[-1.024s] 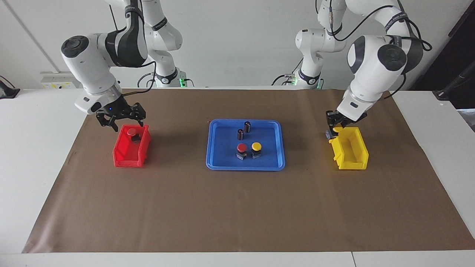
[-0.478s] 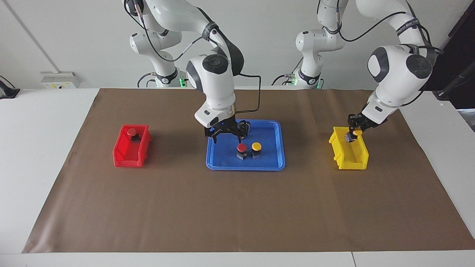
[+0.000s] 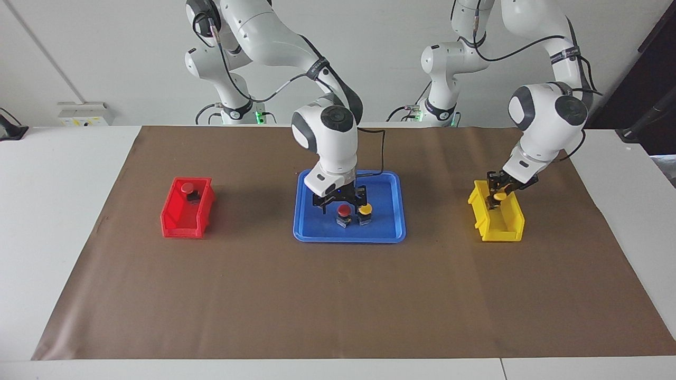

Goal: Sort red and yellow buttons by color
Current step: 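Carry the yellow button with the left gripper while the right gripper reaches, then grasp the red button with the right gripper while the left gripper opens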

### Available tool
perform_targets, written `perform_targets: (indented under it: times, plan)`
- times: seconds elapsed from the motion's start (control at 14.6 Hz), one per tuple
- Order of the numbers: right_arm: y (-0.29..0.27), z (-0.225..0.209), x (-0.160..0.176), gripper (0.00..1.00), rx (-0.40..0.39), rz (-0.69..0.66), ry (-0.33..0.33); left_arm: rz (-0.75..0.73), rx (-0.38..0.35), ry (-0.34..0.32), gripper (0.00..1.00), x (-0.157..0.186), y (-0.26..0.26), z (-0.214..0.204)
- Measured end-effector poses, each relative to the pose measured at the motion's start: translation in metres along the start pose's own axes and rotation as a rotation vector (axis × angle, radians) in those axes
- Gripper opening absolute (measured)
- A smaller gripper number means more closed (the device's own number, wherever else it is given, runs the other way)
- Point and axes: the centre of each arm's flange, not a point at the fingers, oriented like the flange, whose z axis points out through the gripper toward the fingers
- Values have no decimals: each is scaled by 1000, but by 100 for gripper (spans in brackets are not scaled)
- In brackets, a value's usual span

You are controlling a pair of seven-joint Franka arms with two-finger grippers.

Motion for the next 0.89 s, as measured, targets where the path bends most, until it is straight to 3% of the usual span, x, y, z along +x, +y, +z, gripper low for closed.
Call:
perform_targets:
  times: [0.27, 0.55, 0.68, 0.82, 0.89]
  plan:
    - [2, 3, -1, 89, -3, 2, -1, 0, -1, -2, 41, 1, 0, 6]
    - [1, 13, -8, 86, 6, -7, 8, -1, -1, 1, 59, 2, -1, 8]
    - [1, 16, -11, 73, 5, -10, 6, -2, 0, 6, 64, 3, -1, 5]
    - [1, 15, -11, 67, 6, -10, 7, -1, 0, 9, 68, 10, -2, -11]
    - [1, 15, -11, 56, 6, -9, 8, 2, 0, 6, 74, 15, -1, -27]
